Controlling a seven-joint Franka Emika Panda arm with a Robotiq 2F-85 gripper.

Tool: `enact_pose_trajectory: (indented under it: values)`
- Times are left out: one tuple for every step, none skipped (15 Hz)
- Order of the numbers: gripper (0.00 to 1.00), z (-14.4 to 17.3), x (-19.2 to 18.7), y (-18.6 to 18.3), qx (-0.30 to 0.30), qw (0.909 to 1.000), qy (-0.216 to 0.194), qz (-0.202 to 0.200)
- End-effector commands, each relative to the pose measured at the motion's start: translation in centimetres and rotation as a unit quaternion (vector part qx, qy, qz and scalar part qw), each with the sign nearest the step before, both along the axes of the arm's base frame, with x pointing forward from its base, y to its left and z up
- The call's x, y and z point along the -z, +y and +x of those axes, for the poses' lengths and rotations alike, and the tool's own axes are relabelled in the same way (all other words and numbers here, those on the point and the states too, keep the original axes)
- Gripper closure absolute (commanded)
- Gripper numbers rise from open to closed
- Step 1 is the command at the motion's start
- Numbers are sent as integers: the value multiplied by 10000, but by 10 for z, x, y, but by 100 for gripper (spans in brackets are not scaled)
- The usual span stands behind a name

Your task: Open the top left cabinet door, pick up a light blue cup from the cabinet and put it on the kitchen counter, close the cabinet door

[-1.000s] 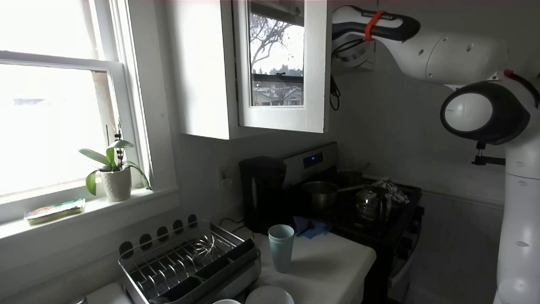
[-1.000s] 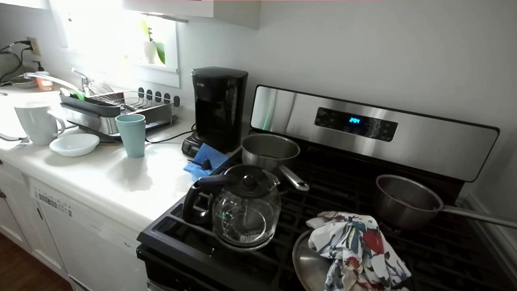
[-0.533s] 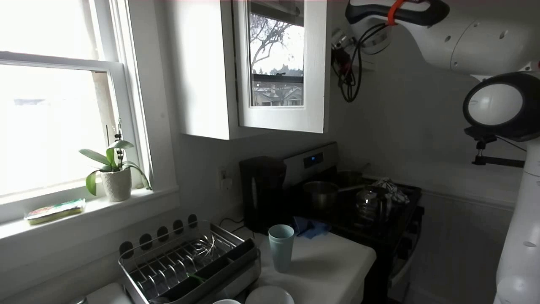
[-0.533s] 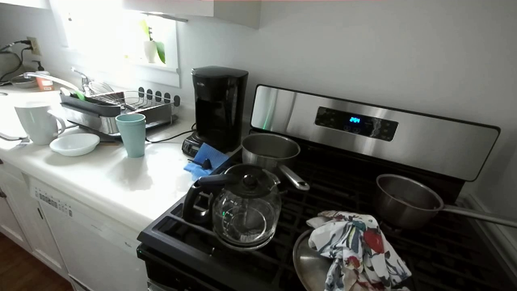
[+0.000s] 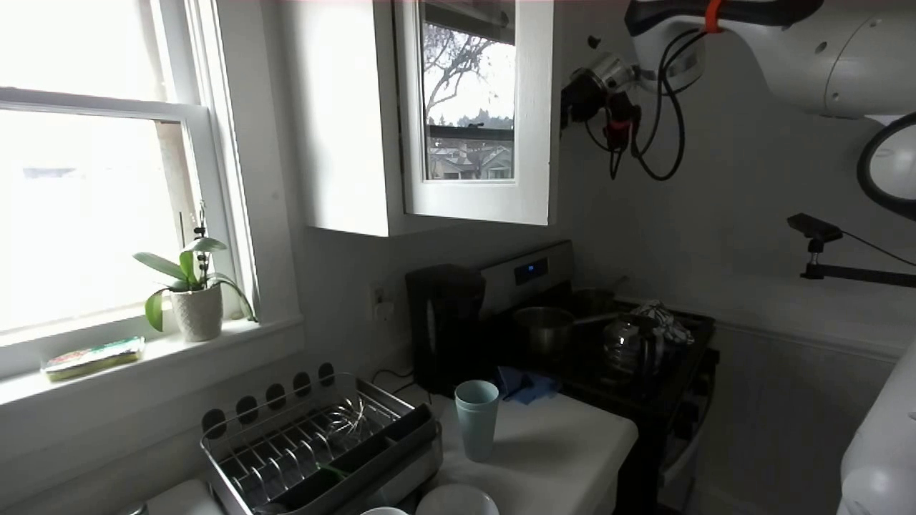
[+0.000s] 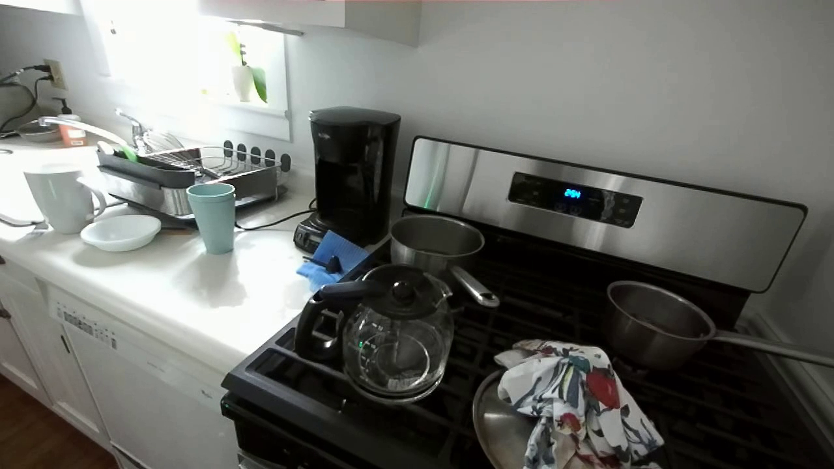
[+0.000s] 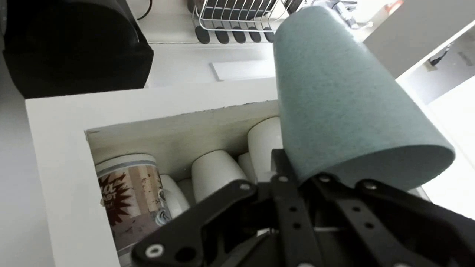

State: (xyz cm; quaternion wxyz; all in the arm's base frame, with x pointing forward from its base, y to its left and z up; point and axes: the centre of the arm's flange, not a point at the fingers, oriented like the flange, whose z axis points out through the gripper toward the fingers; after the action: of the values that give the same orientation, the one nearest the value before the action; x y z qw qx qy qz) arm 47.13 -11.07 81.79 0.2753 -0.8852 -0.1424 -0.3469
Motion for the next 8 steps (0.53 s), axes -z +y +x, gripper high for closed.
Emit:
enact_pose_trajectory:
  values:
    - [98, -29, 46, 0, -377, 9992, -32, 120]
    - [98, -30, 56, 0, -426, 9990, 5, 135]
    - [98, -31, 64, -1, -473, 9988, 34, 95]
    - [98, -33, 72, -2, -522, 9986, 1, 33]
    - [98, -34, 80, -3, -661, 9975, -167, -185]
    - [98, -35, 86, -3, -797, 9966, -198, -68]
    - [93, -14, 69, -7, -642, 9979, 25, -104]
    - [93, -16, 76, -7, -721, 9973, 5, -127]
